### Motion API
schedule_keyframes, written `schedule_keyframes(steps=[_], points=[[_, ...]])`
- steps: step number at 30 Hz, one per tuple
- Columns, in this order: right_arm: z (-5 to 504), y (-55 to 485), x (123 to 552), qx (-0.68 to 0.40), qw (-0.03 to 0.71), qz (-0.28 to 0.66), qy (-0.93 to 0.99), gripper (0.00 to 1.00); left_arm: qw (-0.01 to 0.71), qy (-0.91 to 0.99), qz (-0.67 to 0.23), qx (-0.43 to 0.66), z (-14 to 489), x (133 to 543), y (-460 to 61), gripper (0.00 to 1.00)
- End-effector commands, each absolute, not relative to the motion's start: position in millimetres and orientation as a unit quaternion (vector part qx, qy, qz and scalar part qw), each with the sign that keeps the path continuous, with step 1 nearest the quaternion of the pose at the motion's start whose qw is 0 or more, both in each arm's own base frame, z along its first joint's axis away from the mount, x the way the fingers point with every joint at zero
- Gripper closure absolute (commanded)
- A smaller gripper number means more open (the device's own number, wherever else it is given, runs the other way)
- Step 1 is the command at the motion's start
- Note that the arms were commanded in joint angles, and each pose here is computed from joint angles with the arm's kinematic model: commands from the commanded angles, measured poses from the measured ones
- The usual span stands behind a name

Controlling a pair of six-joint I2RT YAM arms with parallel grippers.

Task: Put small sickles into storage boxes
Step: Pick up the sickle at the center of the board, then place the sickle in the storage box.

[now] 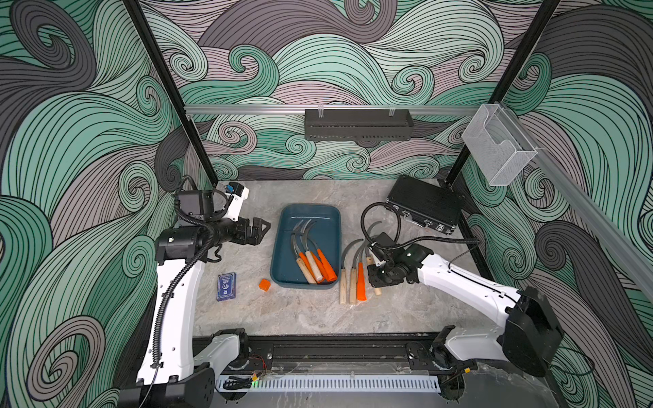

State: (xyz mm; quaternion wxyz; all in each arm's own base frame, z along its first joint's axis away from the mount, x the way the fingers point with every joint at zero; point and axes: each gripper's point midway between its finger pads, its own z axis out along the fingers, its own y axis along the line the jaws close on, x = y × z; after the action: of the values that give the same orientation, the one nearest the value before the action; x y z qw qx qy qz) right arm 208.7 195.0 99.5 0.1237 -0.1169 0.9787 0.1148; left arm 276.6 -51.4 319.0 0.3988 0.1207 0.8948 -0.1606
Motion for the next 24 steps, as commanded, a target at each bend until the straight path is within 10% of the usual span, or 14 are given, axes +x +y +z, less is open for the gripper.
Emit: schedule_keyframes(steps=[1, 24], points=[[136.8, 212.6, 209.7, -0.144, 0.148, 0.179, 0.962, 0.98, 0.4, 0.893, -0.169, 0.12, 324.5, 271.4, -53.4, 0.01], [240.0, 256.6, 188.6, -0.219, 0.201, 0.358, 0.885, 0.96, 0.392, 0.891, -0.178, 0.142, 315.6, 272.0, -59.3, 0.02]])
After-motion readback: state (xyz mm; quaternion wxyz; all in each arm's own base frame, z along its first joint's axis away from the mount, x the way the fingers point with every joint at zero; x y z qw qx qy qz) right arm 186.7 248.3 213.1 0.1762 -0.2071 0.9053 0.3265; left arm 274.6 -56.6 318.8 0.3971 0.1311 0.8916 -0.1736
